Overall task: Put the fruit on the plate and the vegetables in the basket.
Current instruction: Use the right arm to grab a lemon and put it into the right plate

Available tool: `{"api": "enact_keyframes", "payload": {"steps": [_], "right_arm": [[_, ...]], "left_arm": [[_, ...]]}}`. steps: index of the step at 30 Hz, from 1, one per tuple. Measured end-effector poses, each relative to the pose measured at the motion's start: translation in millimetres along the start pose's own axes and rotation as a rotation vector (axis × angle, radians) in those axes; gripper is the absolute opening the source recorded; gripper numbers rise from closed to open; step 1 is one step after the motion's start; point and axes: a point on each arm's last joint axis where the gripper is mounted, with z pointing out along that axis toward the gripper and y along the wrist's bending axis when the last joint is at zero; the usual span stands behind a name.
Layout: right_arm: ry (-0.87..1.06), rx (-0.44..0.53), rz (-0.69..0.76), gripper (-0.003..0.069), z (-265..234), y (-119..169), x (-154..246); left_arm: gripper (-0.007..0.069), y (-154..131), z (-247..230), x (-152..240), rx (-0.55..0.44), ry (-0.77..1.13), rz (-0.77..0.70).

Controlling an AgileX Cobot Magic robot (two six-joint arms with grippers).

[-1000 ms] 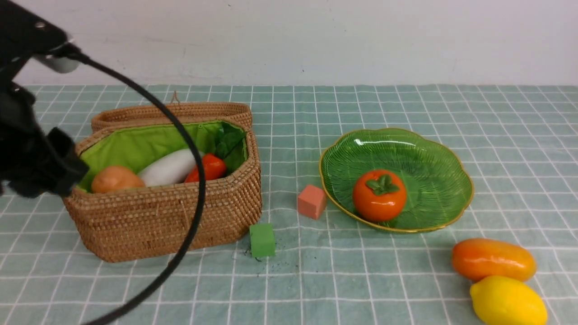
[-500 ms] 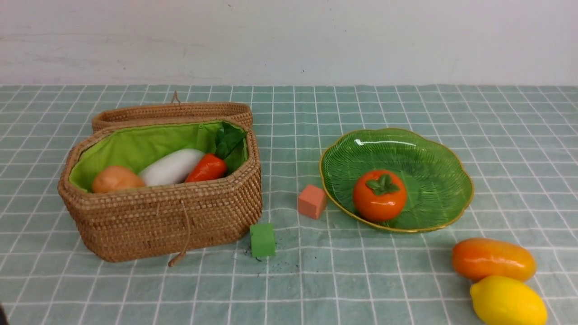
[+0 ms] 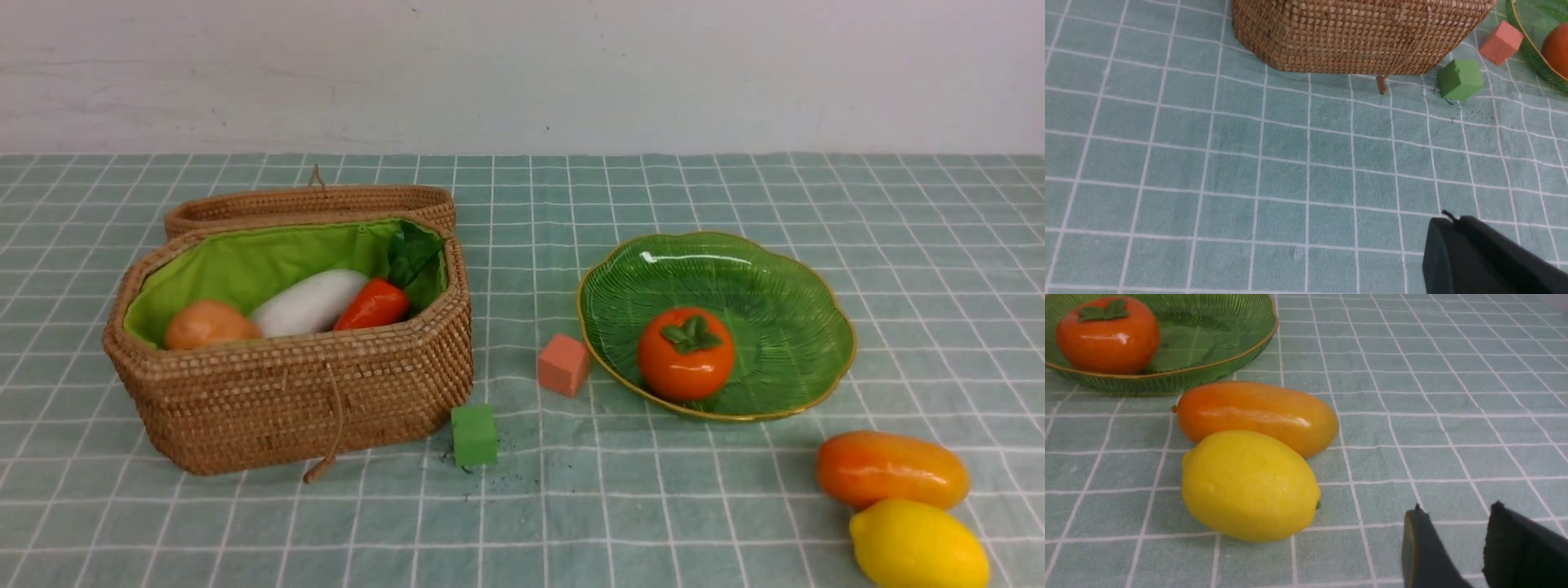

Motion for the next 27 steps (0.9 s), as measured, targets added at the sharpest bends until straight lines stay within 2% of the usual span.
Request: {"api": "enact_keyframes", "payload": {"steps": [17,21,22,27], "right_arm": [[0.0,0.0,0.0,0.0242,0,0,0],[0.0,0.0,0.0,0.0242,0,0,0],[0.0,0.0,0.0,0.0242,0,0,0],[0.0,0.0,0.0,0.0242,0,0,0]], "left_arm": [[-0.0013,2,1,-1,-0.026,-0.017,0.014],[-0.0013,6,4,-7,-0.038,-0.153,0.06],[-0.0013,10,7,-3,-0.026,-0.249,0.087],[-0.0013,22,21,24,0.023,-0.455,0.105]]}}
